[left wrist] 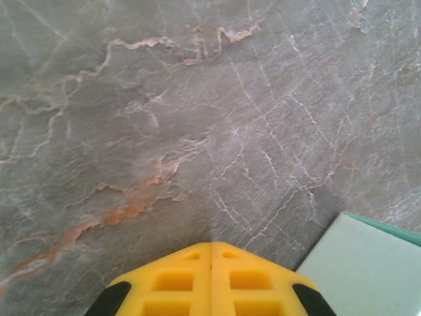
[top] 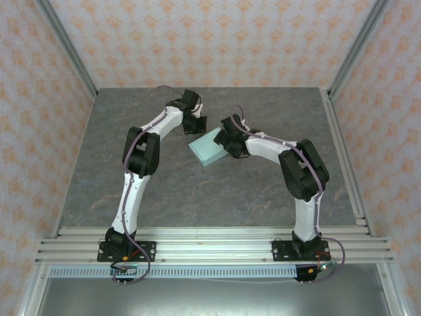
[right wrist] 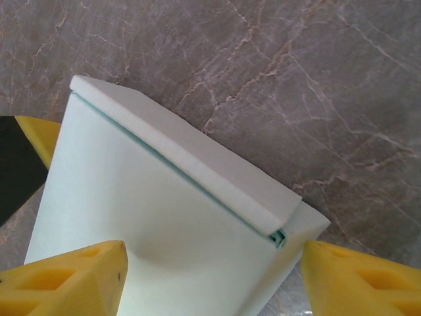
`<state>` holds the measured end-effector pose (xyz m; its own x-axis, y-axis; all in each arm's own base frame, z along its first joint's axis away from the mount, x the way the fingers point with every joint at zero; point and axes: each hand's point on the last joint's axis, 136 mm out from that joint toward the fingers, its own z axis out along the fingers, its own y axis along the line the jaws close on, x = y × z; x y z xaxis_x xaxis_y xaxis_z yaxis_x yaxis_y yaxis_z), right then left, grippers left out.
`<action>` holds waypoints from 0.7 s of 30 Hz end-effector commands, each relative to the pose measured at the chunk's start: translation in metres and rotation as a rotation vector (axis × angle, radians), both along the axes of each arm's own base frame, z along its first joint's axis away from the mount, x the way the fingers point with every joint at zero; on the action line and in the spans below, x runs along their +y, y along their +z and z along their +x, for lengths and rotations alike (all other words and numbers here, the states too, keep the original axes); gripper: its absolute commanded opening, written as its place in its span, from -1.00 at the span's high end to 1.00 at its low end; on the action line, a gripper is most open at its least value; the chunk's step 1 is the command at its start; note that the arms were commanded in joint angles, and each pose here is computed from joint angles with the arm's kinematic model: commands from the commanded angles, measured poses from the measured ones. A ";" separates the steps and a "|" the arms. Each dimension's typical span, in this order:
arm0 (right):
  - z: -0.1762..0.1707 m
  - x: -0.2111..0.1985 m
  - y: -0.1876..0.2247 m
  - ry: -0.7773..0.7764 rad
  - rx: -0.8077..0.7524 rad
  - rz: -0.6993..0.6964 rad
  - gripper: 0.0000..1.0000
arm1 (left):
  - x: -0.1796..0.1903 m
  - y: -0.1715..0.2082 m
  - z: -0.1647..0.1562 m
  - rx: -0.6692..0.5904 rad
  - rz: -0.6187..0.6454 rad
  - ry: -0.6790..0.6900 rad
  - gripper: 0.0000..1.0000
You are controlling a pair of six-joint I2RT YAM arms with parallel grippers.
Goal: Fold the paper box
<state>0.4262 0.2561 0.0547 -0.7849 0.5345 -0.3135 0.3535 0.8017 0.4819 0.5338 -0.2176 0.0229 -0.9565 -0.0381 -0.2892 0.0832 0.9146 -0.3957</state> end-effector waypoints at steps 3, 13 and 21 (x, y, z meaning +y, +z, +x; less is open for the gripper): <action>0.009 0.004 -0.007 0.040 -0.005 -0.031 -0.42 | -0.021 -0.039 -0.019 0.071 0.034 -0.076 1.00; 0.020 0.028 0.000 0.091 -0.094 0.107 -0.36 | -0.041 -0.051 -0.029 0.091 0.052 -0.132 1.00; 0.023 0.054 0.001 0.161 -0.121 0.227 -0.51 | -0.055 -0.058 -0.029 0.104 0.051 -0.145 1.00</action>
<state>0.4447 0.2719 0.0505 -0.7999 0.5115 -0.3139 0.2700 0.7739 0.5729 0.5412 -0.2261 0.0215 -0.9564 0.0095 -0.2919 0.1180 0.9268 -0.3565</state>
